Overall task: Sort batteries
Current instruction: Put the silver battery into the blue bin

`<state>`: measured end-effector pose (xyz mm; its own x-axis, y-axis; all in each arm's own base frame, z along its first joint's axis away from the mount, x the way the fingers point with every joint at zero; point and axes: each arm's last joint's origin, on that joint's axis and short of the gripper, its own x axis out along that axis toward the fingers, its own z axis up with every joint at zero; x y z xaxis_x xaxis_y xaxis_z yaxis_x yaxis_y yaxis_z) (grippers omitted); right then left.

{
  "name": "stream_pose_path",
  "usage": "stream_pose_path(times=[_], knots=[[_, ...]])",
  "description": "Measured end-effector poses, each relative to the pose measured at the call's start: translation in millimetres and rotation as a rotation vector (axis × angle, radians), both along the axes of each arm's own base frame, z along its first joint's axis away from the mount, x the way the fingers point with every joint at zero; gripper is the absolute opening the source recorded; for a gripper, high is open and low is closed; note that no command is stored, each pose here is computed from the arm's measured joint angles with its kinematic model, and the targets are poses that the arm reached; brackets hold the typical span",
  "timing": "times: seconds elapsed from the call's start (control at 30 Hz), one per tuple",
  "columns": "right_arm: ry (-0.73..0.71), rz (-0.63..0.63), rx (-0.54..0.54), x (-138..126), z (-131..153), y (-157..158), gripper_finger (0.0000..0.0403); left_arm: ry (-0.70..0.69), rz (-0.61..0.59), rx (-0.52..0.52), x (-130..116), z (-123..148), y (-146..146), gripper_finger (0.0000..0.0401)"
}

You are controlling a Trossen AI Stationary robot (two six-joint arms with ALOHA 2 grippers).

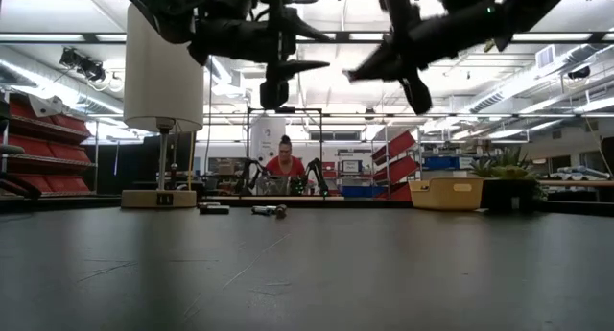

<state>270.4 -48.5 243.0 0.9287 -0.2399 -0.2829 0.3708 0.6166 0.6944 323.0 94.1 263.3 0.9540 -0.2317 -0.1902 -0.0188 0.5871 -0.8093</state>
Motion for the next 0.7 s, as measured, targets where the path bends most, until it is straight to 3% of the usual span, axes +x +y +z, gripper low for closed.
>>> stream_pose_path(times=[0.3, 0.7], knots=[[-0.117, 0.011, -0.065, 8, 28, 5, 0.0000, -0.050, 0.116, -0.057, 1, 7, 5, 0.0177], [-0.137, 0.028, -0.043, 10, 31, 6, 0.0000, -0.187, 0.166, -0.016, 2, 20, 7, 0.0179]])
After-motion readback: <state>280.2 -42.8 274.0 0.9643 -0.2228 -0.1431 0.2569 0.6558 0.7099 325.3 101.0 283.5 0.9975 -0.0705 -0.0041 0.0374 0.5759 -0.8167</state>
